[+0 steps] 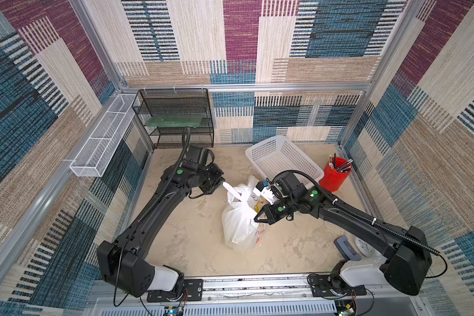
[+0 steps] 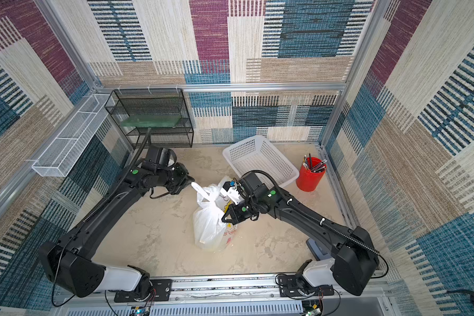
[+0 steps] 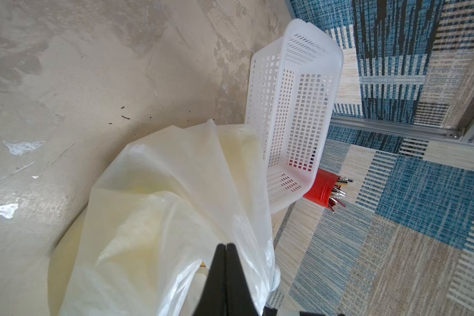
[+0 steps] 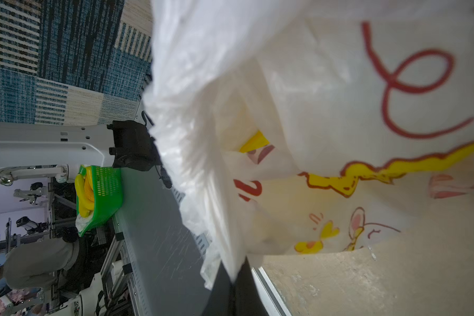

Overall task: Place the banana into a plastic bag & tie a knot
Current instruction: Tie the plastic bag at the center of the board.

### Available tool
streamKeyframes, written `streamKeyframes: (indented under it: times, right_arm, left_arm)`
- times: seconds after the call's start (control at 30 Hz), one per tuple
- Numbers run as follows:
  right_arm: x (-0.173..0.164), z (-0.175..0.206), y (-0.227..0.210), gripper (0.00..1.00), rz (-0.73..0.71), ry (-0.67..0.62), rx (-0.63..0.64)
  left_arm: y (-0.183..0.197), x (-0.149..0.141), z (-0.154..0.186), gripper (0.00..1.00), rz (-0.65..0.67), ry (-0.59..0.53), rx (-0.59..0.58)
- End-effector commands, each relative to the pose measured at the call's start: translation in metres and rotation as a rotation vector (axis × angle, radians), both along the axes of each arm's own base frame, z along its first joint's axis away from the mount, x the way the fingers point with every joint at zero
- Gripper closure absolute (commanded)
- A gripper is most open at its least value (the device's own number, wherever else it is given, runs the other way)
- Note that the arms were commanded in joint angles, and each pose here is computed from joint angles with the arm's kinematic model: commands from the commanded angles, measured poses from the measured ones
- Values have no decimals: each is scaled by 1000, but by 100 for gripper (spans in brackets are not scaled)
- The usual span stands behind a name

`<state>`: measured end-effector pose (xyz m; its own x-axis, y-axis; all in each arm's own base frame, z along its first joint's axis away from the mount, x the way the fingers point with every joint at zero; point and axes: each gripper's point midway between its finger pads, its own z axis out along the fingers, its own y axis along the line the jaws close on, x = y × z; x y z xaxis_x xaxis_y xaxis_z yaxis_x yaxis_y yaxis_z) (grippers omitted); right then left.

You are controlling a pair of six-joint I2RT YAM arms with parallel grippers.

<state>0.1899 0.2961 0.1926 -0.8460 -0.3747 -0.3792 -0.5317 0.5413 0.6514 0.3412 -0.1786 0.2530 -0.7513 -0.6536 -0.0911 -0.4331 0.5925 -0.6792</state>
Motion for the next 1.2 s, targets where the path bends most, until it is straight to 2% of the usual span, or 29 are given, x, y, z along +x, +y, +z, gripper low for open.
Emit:
streamKeyframes:
  times: [0.0,0.37,0.67,0.9,1.17]
  right_arm:
    - [-2,-8,-17,100,-34,31,-46]
    - [31,1,-28,100,-108,-4,-34]
    - [30,-28,-48,100,-140,18,-146]
    - [22,-47,-66,100,-174,36,-190]
    - [35,-33,-57,100,-185,-12,-147]
  left_arm:
    - [17,25,12,100,39,-97,36]
    - [60,86,43,100,122,-190,38]
    - [107,123,51,100,230,-221,23]
    - [139,137,48,100,293,-223,22]
    - [121,130,36,100,222,-215,-22]
